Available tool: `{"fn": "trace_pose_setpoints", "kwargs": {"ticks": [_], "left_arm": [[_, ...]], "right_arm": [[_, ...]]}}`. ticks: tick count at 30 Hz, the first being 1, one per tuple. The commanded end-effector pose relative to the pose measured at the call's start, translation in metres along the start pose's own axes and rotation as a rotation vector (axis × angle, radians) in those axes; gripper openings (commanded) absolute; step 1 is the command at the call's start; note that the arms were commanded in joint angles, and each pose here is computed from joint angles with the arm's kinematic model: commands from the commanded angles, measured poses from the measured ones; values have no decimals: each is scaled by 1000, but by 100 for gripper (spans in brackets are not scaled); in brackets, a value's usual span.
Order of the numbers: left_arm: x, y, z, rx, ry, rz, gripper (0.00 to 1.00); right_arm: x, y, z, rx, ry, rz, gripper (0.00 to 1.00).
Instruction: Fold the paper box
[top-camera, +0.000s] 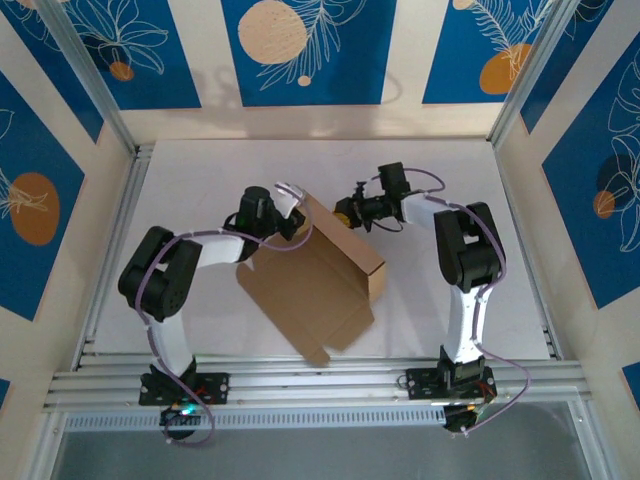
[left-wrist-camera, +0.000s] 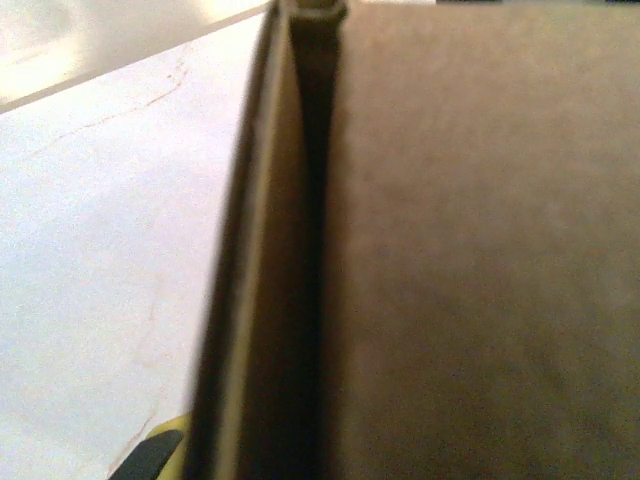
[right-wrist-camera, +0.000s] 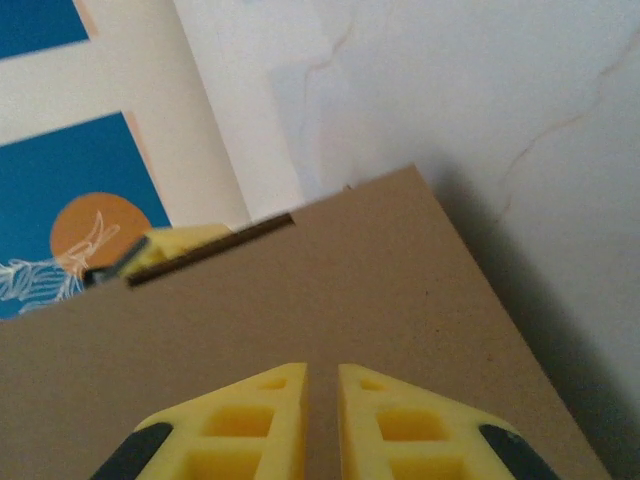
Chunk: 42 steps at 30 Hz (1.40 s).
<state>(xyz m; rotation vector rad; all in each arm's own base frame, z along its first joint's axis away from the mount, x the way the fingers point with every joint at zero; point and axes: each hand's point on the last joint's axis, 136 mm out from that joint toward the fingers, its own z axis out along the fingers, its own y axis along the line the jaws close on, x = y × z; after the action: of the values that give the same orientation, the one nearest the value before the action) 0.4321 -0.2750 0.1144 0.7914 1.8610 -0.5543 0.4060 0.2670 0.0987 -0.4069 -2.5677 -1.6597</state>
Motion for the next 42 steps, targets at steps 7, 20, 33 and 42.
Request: {"fn": "trace_pose_setpoints", "kwargs": {"ticks": [7, 20, 33, 42], "left_arm": [[-6, 29, 9, -141, -9, -81, 0], [-9, 54, 11, -348, 26, -56, 5], [-27, 35, -12, -248, -13, -10, 55], [-20, 27, -17, -133, 27, -83, 71]], "right_arm": [[38, 18, 47, -58, 197, -93, 16], [41, 36, 61, -108, 248, -148, 17], [-10, 40, -25, 102, -116, -178, 53], [-6, 60, -49, 190, -188, -242, 63]]}}
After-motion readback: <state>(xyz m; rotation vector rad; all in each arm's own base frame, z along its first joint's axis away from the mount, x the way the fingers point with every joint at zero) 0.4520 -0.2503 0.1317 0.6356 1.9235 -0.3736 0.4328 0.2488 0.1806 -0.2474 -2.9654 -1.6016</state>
